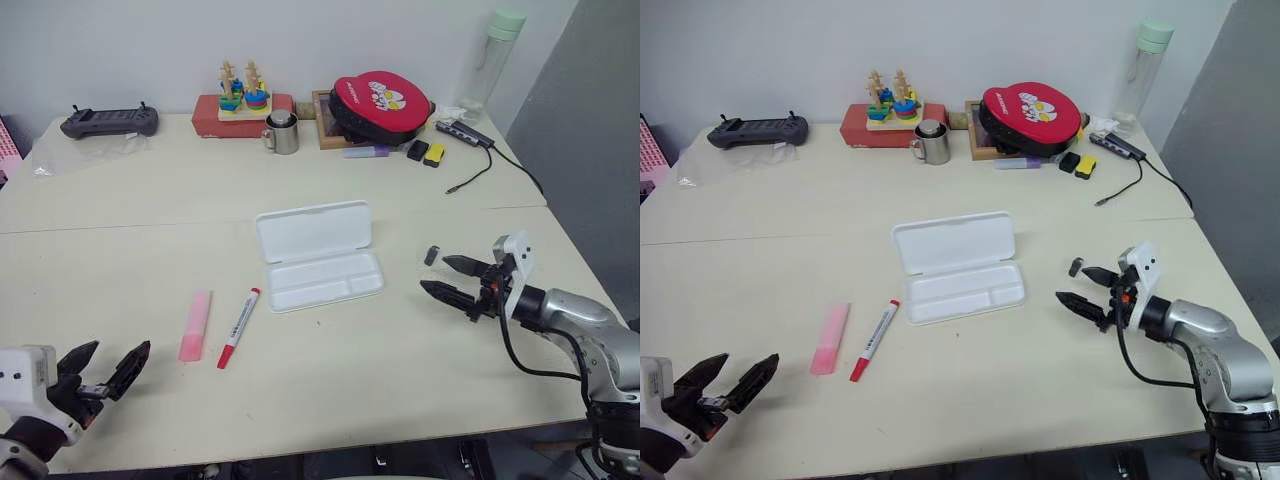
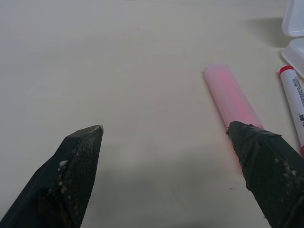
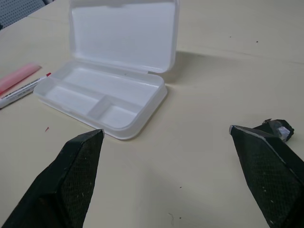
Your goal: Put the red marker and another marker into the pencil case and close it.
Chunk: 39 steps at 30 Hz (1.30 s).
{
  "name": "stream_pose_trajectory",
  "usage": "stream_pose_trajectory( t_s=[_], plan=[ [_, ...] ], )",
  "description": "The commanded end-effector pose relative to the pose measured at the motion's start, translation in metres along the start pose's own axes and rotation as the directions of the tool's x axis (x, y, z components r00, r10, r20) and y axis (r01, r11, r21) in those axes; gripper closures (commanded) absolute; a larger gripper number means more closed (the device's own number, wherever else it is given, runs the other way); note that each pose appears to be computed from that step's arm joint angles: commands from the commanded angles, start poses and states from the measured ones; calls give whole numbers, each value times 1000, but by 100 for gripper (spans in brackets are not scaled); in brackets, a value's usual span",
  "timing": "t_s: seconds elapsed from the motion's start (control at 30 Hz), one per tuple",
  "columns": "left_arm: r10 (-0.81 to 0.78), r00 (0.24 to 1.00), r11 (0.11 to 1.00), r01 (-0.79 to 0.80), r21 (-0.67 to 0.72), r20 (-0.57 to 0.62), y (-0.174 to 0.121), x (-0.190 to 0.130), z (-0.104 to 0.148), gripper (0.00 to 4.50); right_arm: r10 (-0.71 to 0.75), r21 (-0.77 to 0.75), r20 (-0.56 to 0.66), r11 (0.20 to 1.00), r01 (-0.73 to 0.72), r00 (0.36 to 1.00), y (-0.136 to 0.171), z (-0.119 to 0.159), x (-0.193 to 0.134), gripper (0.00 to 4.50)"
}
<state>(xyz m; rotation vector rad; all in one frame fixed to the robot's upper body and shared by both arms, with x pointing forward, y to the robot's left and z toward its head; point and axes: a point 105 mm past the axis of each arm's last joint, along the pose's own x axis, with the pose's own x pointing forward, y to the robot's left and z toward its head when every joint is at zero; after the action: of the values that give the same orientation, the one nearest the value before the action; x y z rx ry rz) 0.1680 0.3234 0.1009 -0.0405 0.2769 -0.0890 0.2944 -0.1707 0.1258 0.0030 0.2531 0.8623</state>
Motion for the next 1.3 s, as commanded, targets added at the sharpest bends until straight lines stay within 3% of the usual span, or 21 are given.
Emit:
stream_pose_trajectory(
  t_s=[0.03,0.3,0.57,0.97,1.13,1.3],
  plan=[
    [-67,998,996,67,63,-4,-9,-6,13,0,59,-32,-32,998,-60,998,8,9,2,5],
    [-151,988,972,154,177,-29,-17,-1,28,0,120,-98,-188,985,-140,975,20,18,34,5],
    [-193,981,956,194,219,-25,-32,2,35,0,74,-117,-290,987,-112,954,26,13,57,5],
    [-186,982,959,189,210,-33,-32,2,29,0,77,-223,-242,966,-133,967,27,37,69,5],
    [-189,981,959,193,208,-41,-32,2,27,0,217,-359,-202,891,-278,955,46,51,62,5],
    [-195,980,956,199,215,-40,-31,7,28,0,310,-485,-260,777,-401,915,63,48,63,5]
  ],
)
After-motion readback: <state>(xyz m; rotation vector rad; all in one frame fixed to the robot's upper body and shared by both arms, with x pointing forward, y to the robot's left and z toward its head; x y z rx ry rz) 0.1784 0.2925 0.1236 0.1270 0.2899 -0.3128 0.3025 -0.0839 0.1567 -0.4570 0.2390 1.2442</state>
